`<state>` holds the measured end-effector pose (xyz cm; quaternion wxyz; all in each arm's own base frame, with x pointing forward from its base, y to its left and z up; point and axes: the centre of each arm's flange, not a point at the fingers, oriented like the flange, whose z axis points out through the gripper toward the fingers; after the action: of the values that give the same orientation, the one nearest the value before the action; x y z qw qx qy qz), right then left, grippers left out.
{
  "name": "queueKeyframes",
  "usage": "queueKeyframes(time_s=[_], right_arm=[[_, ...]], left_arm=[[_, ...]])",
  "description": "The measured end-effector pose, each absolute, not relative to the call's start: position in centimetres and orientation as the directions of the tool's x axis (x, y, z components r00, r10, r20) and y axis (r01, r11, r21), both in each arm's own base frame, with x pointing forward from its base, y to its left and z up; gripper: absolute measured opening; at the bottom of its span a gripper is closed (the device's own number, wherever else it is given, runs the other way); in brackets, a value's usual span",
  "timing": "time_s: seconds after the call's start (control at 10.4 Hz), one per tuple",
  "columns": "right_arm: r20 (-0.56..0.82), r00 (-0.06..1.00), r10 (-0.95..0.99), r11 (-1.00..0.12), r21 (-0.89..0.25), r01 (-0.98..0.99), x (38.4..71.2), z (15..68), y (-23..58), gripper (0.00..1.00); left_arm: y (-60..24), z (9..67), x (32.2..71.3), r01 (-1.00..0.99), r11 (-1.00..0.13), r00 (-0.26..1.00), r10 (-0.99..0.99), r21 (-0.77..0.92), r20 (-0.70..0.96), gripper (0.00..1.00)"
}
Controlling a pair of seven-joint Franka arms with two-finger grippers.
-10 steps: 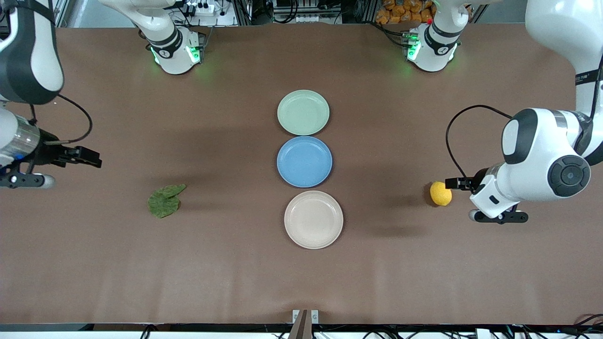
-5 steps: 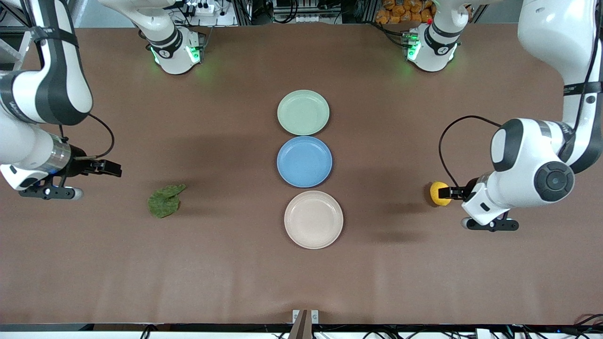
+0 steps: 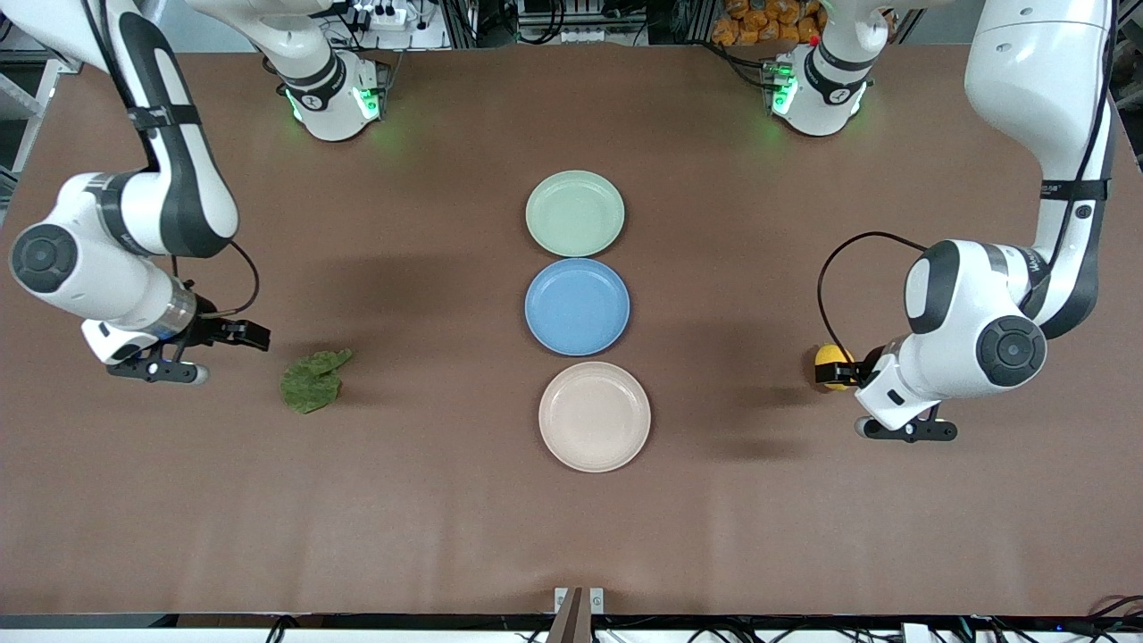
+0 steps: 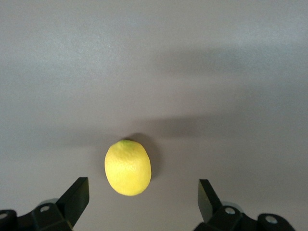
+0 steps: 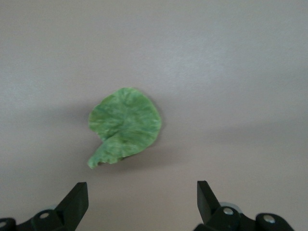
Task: Place lemon and lettuce in plates
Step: 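Lower both grippers and close them on the lemon and lettuce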
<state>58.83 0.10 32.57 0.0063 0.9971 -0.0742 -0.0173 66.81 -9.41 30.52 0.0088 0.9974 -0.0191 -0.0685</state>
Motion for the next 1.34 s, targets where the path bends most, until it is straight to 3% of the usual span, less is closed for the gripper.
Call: queueKeyframes(time_s=[0.58,1.34], right_arm=[[-0.029,0.986,-0.166,-0.986,0.022,-0.165,59.4,25.7,2.2,1.00],[-0.073,0.980,0.184,-0.983,0.012,0.186,59.0,20.7,3.5,1.00]], left_arm=[[-8.6,28.9,67.0,-0.024,-1.000,0.989,-0.027,0.020,-0.143,1.00],[-8.6,26.0,66.6,-0.015,-1.000,0.989,-0.018,0.021,-0.145,1.00]])
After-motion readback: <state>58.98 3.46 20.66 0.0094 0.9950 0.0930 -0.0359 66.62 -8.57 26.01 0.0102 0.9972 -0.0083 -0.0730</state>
